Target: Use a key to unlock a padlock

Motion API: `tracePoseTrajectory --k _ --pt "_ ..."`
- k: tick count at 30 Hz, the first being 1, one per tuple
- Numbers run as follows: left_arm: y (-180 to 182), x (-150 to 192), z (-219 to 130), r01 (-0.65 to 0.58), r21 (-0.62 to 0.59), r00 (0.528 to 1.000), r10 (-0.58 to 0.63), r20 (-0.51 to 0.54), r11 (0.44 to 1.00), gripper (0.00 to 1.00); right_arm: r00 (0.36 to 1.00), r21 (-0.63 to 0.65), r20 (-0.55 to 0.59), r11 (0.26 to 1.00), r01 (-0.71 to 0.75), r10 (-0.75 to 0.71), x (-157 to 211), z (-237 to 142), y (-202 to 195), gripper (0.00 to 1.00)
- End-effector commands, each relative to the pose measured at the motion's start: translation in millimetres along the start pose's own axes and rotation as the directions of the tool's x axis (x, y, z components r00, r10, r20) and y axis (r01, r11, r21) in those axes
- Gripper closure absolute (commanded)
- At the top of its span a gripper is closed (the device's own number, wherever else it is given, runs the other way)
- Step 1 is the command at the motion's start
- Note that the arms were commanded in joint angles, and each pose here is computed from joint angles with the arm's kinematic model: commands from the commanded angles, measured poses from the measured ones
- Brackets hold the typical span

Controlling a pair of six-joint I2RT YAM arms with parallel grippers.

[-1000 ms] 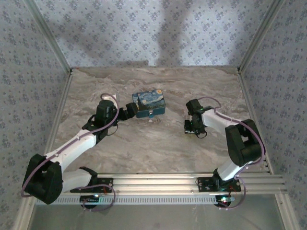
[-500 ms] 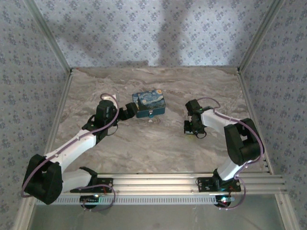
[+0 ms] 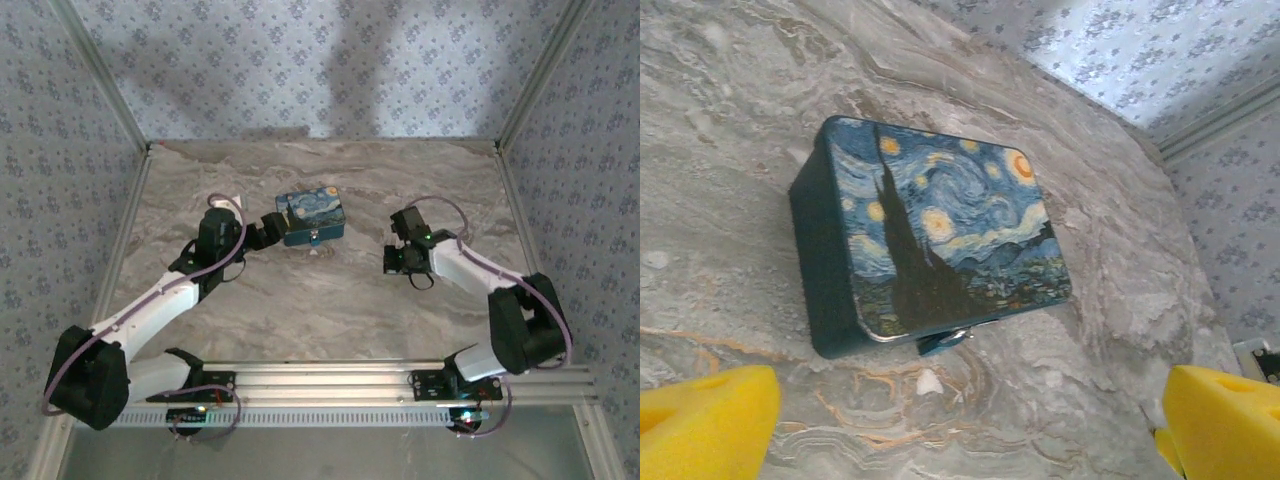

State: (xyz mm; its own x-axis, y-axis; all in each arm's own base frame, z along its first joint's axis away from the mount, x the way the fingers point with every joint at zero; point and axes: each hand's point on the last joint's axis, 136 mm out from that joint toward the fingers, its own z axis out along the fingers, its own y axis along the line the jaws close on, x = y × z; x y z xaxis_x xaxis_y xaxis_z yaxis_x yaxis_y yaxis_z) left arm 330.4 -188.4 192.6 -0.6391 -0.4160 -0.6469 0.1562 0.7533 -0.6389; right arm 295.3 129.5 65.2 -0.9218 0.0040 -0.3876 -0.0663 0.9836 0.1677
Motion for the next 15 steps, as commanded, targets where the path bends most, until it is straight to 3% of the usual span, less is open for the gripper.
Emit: tracePoseTrajectory --k 1,6,15 --pt "-41.5 -22.7 -10.8 0.003 0.136 1.000 -0.007 0.028 0.991 0.03 0.985 -0.054 0.158 0.996 0.074 -0.065 -24.7 -18.8 15.5 1.00" --pt "-70.5 -29.7 -15.7 0.014 0.239 1.000 -0.015 0.004 0.971 0.06 0.924 -0.157 0.368 0.972 0.177 -0.109 -52.6 -52.8 44.2 1.00" --pt "-128.1 -28.2 -16.0 0.003 0.391 0.997 0.028 -0.073 0.920 0.16 0.722 -0.239 0.671 0.872 0.428 -0.170 -79.7 -118.2 98.5 1.00"
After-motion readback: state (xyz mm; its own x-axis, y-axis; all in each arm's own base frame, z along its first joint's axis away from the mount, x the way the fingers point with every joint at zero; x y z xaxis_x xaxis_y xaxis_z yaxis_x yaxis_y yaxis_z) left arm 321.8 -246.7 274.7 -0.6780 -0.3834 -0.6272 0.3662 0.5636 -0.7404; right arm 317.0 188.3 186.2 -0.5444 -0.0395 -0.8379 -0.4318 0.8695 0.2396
